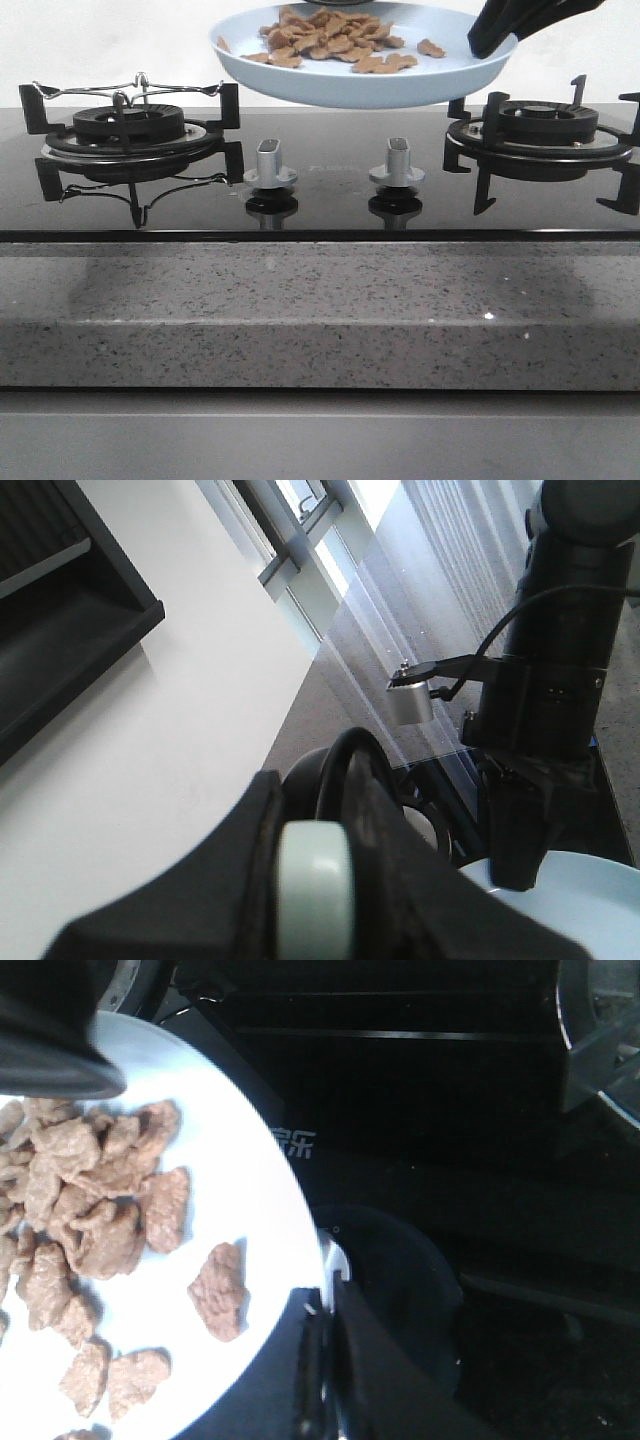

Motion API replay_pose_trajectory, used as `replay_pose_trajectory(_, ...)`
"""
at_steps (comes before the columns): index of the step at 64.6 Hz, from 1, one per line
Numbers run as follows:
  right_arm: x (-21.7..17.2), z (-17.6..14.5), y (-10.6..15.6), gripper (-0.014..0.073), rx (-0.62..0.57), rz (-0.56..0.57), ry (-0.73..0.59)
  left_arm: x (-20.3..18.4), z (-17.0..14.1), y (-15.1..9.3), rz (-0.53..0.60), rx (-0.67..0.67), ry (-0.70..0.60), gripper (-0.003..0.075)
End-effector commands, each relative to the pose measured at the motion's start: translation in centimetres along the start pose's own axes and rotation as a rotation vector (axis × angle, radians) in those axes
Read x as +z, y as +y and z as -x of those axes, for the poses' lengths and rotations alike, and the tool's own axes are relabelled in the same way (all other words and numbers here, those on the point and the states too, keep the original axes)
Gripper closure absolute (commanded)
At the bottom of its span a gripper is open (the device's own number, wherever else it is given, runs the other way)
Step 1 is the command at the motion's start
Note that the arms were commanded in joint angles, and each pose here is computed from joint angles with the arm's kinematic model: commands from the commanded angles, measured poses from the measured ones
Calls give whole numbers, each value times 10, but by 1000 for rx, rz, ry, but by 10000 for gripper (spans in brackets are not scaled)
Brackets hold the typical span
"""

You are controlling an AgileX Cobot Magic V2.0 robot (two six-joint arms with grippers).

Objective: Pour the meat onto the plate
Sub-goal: 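Tilt the pan with the left gripper, sliding meat onto the plate, then lower the empty pan back onto its burner with the left gripper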

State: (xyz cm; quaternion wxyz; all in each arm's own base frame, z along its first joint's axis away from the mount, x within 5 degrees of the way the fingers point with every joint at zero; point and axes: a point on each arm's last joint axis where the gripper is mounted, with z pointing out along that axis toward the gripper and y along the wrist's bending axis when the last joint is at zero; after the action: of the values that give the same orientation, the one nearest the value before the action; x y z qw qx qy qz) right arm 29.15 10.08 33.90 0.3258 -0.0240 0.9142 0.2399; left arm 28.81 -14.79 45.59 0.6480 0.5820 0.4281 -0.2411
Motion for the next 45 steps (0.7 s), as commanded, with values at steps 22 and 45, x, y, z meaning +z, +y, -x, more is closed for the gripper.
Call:
replay_pose_trajectory(22, -19, 13, 9, 663, 3, 39, -114, -25, 40, 30, 306, -298, -161, 741)
replay_pose_trajectory(45, -19, 13, 9, 663, 3, 39, -114, -86, -21, 82, 701, -1027, -214, 741)
